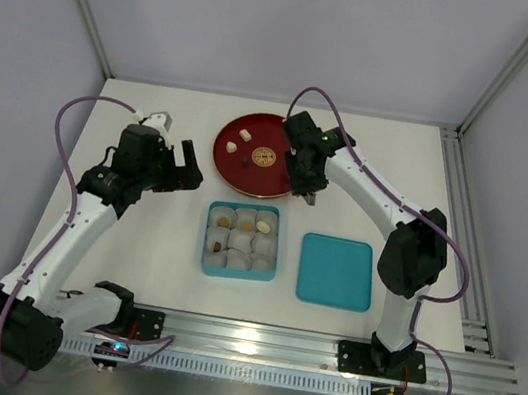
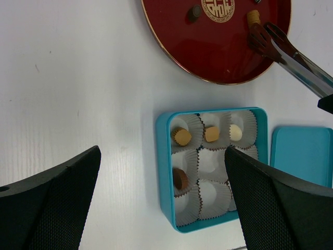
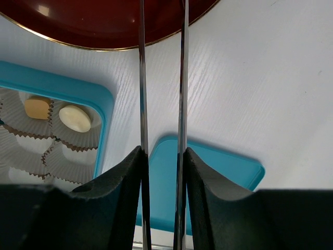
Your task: Pack the chocolate
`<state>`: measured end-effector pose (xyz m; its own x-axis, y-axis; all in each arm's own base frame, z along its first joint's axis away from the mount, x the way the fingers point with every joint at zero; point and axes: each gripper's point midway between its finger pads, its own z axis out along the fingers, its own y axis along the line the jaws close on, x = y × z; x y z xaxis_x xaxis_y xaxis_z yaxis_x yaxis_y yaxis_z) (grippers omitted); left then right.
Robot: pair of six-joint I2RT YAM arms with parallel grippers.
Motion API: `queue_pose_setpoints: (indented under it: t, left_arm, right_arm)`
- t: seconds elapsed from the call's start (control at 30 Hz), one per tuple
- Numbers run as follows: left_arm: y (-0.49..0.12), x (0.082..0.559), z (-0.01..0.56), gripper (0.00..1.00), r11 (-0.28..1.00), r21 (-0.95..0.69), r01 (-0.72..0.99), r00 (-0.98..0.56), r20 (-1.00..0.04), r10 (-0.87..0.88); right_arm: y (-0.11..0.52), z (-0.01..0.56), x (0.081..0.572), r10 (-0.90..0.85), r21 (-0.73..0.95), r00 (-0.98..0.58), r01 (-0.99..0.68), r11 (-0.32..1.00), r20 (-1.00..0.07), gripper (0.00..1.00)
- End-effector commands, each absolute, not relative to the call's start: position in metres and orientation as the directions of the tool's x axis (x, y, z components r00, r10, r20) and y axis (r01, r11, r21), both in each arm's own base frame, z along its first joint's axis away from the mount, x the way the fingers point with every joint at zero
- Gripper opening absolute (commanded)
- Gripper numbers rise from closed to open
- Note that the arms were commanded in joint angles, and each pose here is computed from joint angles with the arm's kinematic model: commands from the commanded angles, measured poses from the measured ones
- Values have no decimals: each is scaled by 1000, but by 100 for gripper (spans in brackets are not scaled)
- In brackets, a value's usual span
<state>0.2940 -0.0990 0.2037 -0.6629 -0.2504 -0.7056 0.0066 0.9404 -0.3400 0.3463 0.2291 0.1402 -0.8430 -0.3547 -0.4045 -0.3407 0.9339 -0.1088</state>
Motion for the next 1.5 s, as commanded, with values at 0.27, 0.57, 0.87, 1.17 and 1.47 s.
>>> queue_pose_setpoints:
  t: [0.27,0.57,0.87,1.17,1.47]
  left_arm:
    - [-101,300,210,100,935,-354,26,-643,-722,-255]
    - [-101,299,211,100,935,-354,28,-641,-724,-255]
    - [-100,300,211,100,934,-357,27,-641,-723,-258]
    - [-100,300,210,100,933,-358,23,-642,-721,-261]
    - [-100,300,210,100,933,-359,24,-643,-721,-261]
  right_arm:
    - [234,166,347,-357,-102,-818,-350,931,-452,41]
    - [233,163,346,-359,-103,-821,-351,931,-445,40]
    - [236,161,349,-361,-99,-820,-356,929,-445,37]
    - [238,173,352,-353,-95,-808,-351,932,-472,34]
    - [241,180,352,-352,-90,-799,-355,930,-487,34]
